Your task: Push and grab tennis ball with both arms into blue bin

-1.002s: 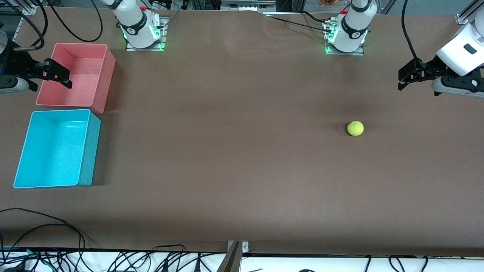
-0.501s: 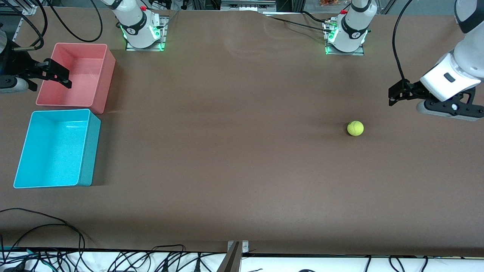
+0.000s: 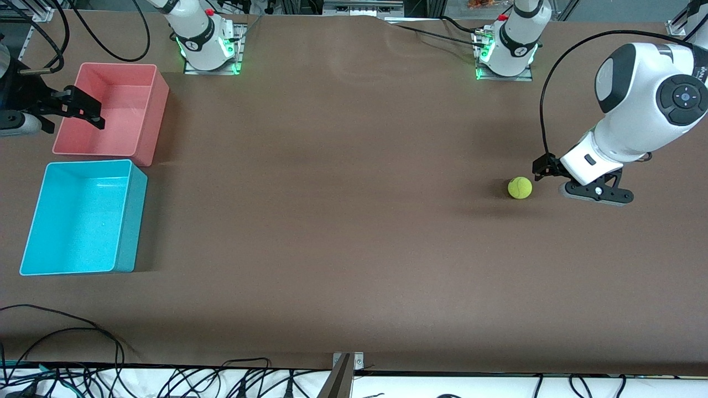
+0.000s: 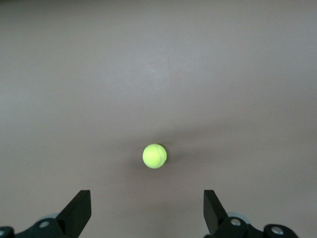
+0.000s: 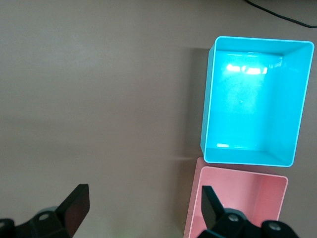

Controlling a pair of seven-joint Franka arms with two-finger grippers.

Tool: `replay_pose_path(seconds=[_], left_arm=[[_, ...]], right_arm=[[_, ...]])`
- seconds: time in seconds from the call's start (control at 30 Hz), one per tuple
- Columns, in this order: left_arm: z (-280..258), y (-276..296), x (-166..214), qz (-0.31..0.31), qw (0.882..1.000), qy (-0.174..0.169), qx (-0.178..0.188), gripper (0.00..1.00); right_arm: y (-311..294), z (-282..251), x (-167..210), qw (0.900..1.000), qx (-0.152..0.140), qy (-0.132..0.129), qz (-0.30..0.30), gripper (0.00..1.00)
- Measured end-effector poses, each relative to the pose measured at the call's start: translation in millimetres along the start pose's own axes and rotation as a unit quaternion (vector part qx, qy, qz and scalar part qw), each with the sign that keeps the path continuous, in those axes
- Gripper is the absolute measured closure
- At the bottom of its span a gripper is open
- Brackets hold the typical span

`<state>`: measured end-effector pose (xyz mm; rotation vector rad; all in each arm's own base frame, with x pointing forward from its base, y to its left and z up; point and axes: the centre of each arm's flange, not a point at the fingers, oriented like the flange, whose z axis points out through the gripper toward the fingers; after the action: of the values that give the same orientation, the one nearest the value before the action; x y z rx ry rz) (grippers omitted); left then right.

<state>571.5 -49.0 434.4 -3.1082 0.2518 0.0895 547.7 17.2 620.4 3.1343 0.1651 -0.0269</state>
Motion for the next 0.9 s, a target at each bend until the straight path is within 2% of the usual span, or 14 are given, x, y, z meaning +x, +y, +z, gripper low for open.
replay_pose_path(seconds=[0.4,0.67,0.9], left_arm=[[21.2,-12.9,-11.9,-0.012,1.000,-0.020,-0.003,0.00],[76.9,-21.2,-24.8,-0.021,1.000,0.009,-0.001,0.00],[116.2,-27.6,-35.4,-0.013,1.000,0.013,-0.001,0.00]], right_arm=[[0.0,0.0,0.0,1.000,0.000,0.000,0.000,0.00],[0.4,-0.1,-0.1,1.000,0.000,0.000,0.000,0.00],[0.4,-0.1,0.0,1.000,0.000,0.000,0.000,0.00]])
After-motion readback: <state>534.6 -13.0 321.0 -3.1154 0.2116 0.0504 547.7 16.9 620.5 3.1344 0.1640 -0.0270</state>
